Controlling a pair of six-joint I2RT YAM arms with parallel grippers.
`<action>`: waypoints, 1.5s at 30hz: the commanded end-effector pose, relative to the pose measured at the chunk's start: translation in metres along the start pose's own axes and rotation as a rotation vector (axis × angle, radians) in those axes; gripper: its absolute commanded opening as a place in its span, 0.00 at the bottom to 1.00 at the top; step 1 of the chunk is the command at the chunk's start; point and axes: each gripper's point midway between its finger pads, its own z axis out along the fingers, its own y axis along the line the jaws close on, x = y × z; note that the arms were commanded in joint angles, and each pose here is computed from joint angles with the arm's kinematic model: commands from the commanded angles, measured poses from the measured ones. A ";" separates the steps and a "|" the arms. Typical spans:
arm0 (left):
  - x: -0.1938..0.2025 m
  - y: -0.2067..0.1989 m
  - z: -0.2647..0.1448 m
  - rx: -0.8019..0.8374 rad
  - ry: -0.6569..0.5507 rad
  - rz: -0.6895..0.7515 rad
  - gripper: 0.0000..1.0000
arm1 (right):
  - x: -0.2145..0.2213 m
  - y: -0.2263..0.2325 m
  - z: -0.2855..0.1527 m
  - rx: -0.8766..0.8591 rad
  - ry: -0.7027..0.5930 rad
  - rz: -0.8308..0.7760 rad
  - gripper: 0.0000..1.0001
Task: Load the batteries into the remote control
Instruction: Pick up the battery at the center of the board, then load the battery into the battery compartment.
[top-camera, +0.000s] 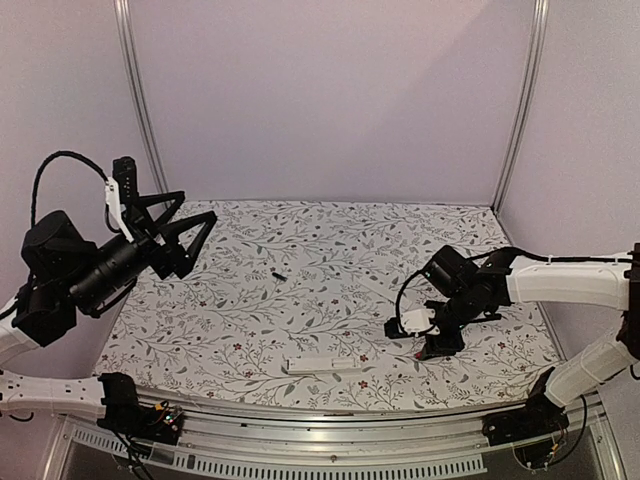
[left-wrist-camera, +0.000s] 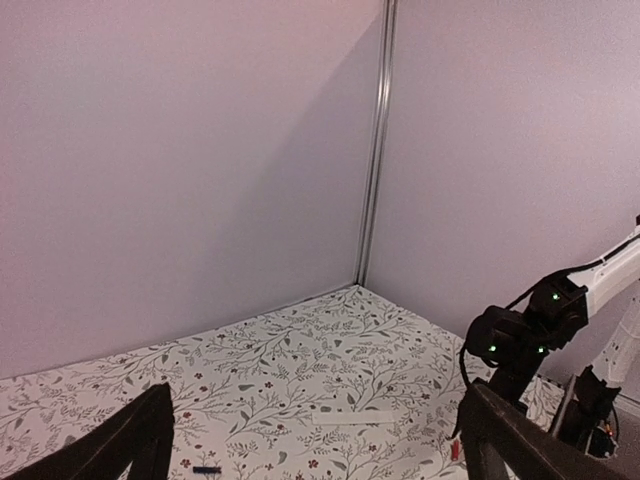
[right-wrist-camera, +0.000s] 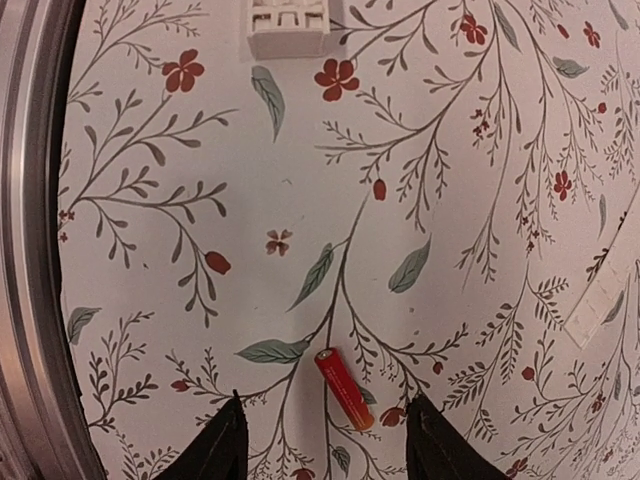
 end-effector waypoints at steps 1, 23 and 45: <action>0.009 0.005 -0.001 -0.014 0.013 0.017 1.00 | 0.027 -0.007 0.013 0.011 0.115 -0.011 0.51; 0.028 0.010 0.003 -0.046 0.069 0.049 1.00 | 0.032 -0.004 0.048 -0.121 0.202 0.031 0.09; 0.225 0.017 0.004 -0.122 0.688 -0.009 1.00 | -0.167 -0.033 -0.022 0.066 -0.489 0.030 0.00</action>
